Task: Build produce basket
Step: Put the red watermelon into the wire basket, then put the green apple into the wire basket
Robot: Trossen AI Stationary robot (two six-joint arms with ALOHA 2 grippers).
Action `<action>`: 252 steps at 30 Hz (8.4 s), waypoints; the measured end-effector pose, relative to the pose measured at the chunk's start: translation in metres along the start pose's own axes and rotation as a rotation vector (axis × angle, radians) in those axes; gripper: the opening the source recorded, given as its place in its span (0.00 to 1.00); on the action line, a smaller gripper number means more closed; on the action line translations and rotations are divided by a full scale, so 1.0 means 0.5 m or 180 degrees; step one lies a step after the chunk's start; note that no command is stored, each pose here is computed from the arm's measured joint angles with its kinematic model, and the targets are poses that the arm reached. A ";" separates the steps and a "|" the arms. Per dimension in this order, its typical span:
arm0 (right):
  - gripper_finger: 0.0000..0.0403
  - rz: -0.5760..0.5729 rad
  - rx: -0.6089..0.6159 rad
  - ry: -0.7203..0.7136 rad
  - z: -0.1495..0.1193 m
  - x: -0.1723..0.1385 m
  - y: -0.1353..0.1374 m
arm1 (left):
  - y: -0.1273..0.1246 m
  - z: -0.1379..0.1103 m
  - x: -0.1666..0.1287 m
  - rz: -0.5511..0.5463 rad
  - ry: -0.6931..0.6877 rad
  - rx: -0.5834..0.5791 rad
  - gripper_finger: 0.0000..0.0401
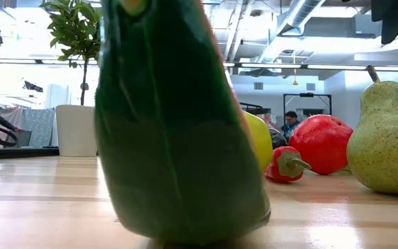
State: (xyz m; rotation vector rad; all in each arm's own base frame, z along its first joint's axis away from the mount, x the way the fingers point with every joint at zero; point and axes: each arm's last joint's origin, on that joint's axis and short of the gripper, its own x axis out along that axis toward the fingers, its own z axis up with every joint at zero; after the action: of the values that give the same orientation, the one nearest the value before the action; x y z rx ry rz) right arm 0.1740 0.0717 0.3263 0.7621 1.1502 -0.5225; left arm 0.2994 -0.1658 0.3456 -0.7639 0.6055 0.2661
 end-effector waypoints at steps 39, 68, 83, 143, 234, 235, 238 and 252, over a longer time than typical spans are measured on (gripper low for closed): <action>0.72 -0.0311 -0.0012 -0.0197 0.005 0.048 0.031 | 0.016 -0.239 0.263 0.0673 0.0340 -0.0951 0.81; 0.72 -0.0369 -0.0076 -0.0164 0.007 0.073 0.049 | 0.035 -0.278 0.296 0.0847 0.0837 -0.1135 0.06; 0.72 -0.0120 -0.0411 -0.0101 0.000 0.035 0.055 | -0.043 -0.174 0.246 0.0492 0.0739 -0.1113 0.07; 0.72 0.0207 0.0324 -0.0883 0.025 -0.050 0.003 | 0.556 0.472 0.191 0.1449 0.0869 0.1536 0.08; 0.72 0.0417 -0.0022 -0.0581 -0.026 -0.056 0.021 | 0.139 0.369 0.117 0.0351 0.1844 0.2201 0.51; 0.72 0.0428 -0.0058 -0.0568 -0.030 -0.057 0.022 | 0.117 0.347 0.117 0.0305 0.1882 0.2266 0.53; 0.72 0.0462 -0.0159 -0.0532 -0.043 -0.059 0.024 | 0.055 0.283 0.116 0.0368 0.1799 0.2479 0.61; 0.72 0.0560 -0.0476 -0.0433 -0.083 -0.066 0.029 | -0.034 0.095 0.204 0.0556 0.1544 0.2376 0.93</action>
State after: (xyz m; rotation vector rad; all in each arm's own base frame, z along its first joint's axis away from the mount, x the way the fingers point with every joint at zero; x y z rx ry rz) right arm 0.1480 0.1126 0.3528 0.6804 0.9742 -0.3318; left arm 0.4080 -0.1426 0.3204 -0.0396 1.1471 -0.0041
